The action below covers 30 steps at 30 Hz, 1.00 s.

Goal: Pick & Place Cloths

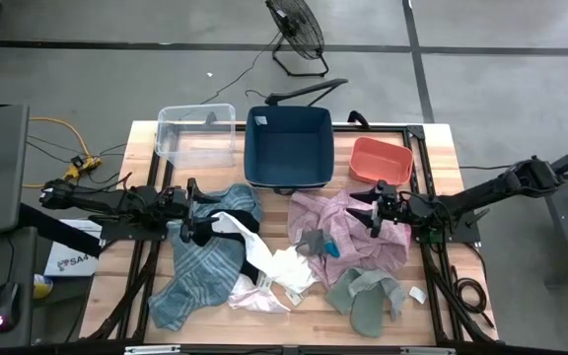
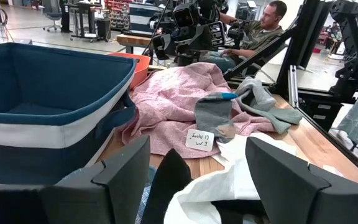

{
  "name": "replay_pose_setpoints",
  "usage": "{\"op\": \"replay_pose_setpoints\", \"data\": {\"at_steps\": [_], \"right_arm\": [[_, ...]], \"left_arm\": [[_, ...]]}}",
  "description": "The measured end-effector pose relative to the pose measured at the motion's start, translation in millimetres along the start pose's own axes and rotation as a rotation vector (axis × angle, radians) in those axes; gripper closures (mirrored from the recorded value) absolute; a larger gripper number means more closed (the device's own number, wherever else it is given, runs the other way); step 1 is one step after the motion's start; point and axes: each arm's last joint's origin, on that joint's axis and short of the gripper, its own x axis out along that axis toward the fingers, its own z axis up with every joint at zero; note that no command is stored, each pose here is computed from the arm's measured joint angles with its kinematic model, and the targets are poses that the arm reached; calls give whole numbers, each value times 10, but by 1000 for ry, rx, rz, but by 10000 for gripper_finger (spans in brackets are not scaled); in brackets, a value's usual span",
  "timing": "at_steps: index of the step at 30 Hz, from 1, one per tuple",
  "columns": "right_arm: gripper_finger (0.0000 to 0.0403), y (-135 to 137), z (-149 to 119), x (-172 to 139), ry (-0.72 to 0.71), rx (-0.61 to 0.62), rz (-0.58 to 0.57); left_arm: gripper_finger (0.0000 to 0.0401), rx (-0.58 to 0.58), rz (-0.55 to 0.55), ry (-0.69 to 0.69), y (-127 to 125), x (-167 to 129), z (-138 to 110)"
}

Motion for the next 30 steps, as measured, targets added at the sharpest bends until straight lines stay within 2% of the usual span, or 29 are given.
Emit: {"op": "replay_pose_setpoints", "data": {"at_steps": [14, 17, 24, 30], "right_arm": [[133, 0, 1, 0, -1, 0, 0], [133, 2, 29, -1, -39, 13, -22], [133, 34, 99, -1, -100, 155, 8], [133, 203, 328, 105, -101, 91, -10]], "left_arm": [[144, 0, 0, 0, 0, 0, -1], [144, 0, 0, -2, 0, 1, 0], [144, 0, 0, -2, 0, 1, -1], [144, -1, -1, -3, 0, 1, 0]]}}
